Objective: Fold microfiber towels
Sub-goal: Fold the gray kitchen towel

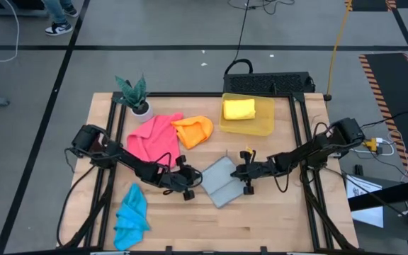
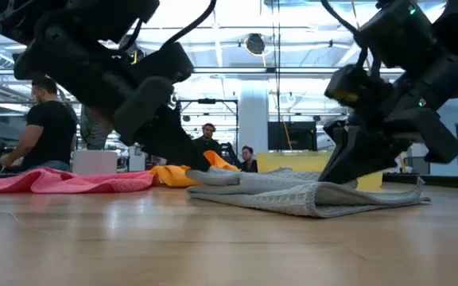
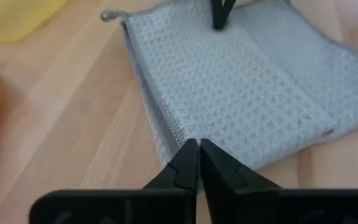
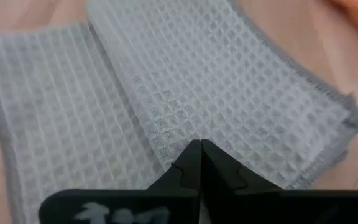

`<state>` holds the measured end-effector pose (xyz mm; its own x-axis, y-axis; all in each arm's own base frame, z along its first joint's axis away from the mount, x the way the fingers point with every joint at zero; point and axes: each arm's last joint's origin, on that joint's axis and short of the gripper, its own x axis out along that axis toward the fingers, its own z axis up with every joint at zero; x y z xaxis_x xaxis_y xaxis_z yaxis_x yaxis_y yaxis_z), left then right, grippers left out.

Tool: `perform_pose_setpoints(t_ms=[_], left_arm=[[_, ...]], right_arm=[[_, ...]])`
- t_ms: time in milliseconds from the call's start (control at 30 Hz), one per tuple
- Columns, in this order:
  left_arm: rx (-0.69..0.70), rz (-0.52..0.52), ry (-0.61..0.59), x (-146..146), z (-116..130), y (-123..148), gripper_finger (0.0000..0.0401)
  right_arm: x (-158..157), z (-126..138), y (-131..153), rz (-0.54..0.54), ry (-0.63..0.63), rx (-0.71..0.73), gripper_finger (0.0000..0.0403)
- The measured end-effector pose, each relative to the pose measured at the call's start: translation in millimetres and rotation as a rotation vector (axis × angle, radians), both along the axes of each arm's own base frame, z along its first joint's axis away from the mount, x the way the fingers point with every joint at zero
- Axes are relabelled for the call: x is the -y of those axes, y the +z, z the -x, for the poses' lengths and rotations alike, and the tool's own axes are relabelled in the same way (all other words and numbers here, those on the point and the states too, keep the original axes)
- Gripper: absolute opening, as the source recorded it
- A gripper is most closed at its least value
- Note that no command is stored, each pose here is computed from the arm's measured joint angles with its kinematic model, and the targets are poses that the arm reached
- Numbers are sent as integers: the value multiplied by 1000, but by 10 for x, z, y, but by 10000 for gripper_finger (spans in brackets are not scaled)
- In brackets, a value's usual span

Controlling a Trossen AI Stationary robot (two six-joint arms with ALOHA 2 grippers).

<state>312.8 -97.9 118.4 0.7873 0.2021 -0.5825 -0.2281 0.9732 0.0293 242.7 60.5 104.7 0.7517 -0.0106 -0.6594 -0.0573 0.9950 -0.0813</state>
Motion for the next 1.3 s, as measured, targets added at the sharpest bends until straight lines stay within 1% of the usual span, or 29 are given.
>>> perform_pose_setpoints(t_ms=[100,200,267,333,400,567,633,700,733,800,867,933,1000,1067,1100,1167,1233,1300], left_arm=[[17,-4,-6,-5,5,71,19],[17,-11,-11,-7,6,79,12],[19,6,6,-39,-4,78,13],[10,38,13,-79,-12,69,25],[4,58,5,-105,-21,66,50],[-13,84,26,-148,-21,50,139],[-55,85,48,-183,7,31,169],[-99,93,80,-218,73,78,190],[-88,104,113,-232,88,120,197],[-61,96,178,-259,114,203,204],[-7,51,203,-246,119,272,206],[76,39,173,-216,59,353,207],[100,53,77,-183,14,370,207],[105,83,-2,-148,-32,318,207],[97,83,-11,-143,-39,282,207],[110,86,-12,-133,-79,211,207],[87,78,-7,-142,-93,122,207],[67,75,5,-165,-118,11,207]], right_arm=[[-1,-2,52,-6,1,24,0],[-6,-4,59,-9,4,32,0],[-5,-4,58,-21,-6,31,0],[-6,-4,59,-42,-24,32,0],[-6,-5,59,-58,-37,33,0],[-4,-3,-8,-48,-38,1,4],[-3,3,-45,-47,-43,-20,14],[-3,0,-57,-50,-47,-23,28],[-3,0,-59,-49,-47,-24,36],[-2,-1,-61,-37,-41,-24,50],[-1,1,-53,-10,-16,-24,62],[2,11,-30,9,0,-26,70],[2,17,16,6,3,-11,74],[1,18,94,-4,4,24,74],[-1,10,131,-11,4,49,74],[-4,0,175,-31,-7,79,74],[2,-14,191,-56,-25,101,74],[23,-19,173,-69,-46,90,74]])
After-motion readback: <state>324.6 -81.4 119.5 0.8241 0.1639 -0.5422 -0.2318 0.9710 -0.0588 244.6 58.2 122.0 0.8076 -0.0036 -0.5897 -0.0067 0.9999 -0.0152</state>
